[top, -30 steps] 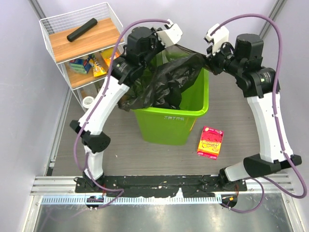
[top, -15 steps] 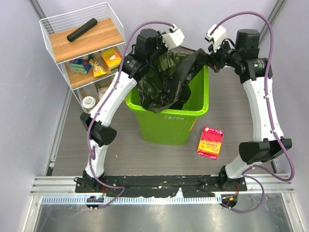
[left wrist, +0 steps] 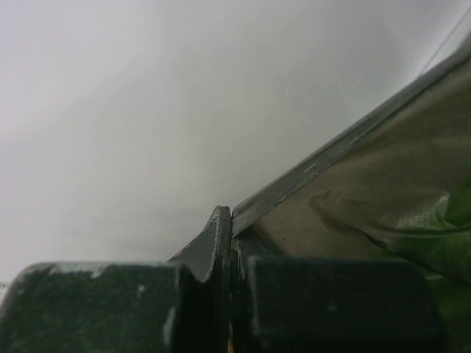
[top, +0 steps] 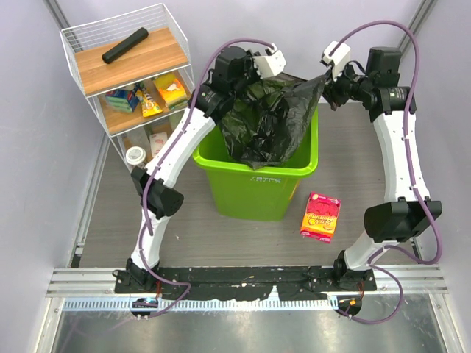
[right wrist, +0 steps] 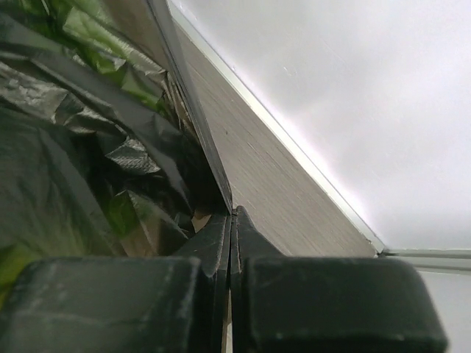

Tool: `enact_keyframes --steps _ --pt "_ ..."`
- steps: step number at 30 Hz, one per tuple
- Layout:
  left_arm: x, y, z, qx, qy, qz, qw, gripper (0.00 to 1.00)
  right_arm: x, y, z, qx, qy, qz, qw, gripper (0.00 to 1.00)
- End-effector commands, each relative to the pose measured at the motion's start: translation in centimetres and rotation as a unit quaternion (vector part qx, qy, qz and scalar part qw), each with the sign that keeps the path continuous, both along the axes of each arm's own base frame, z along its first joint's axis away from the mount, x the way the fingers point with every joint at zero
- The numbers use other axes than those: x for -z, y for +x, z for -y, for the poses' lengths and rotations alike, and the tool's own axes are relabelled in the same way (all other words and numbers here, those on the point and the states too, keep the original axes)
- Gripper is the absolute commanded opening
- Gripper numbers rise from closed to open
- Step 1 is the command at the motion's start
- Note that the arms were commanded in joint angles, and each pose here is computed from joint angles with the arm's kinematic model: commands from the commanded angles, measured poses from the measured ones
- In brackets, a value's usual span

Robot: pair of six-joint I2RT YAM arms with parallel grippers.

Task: Put the trash bags into the trash bin

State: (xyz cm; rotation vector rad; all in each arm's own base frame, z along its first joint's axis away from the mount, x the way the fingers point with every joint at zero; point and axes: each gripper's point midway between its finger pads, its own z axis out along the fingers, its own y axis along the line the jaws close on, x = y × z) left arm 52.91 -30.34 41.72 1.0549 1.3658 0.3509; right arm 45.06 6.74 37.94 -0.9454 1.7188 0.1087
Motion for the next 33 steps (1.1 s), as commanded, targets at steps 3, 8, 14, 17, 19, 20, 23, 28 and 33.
enact_keyframes --steps 3,8,14,17,19,20,23,28,33 --pt "-5.9 3.5 -13.1 -0.187 -0.018 0.082 0.979 0.0 2.5 -0.6 5.9 0.08 -0.039 -0.034 0.995 0.01" --pt "-6.5 3.0 -15.1 -0.189 -0.037 0.071 0.979 0.0 3.2 -1.6 5.4 0.067 -0.037 -0.034 0.997 0.01" --pt "-6.8 2.9 -17.8 -0.196 -0.047 0.06 0.978 0.0 3.4 -2.3 5.2 0.063 -0.032 -0.034 0.997 0.01" --pt "-6.4 2.9 -18.9 -0.2 -0.044 0.05 0.978 0.0 3.1 -2.7 4.9 0.06 -0.026 -0.029 0.997 0.01" --pt "-6.1 3.0 -19.6 -0.201 -0.043 0.044 0.978 0.01 3.0 -2.9 4.7 0.057 -0.021 -0.029 0.998 0.01" --pt "-6.2 2.9 -19.9 -0.201 -0.045 0.042 0.978 0.02 2.9 -2.9 4.7 0.058 -0.02 -0.028 0.998 0.01" --pt "-5.7 3.0 -20.6 -0.203 -0.045 0.032 0.978 0.08 2.8 -3.0 4.7 0.059 -0.018 -0.027 0.998 0.01" --pt "-6.2 3.0 -22.2 -0.217 -0.062 0.035 0.974 0.15 2.1 -3.1 4.4 0.059 -0.008 -0.022 0.998 0.01" --pt "-7.3 2.0 -22.2 -0.21 -0.101 0.032 0.972 0.26 1.3 -3.3 4.1 0.055 0.002 -0.018 0.998 0.01"
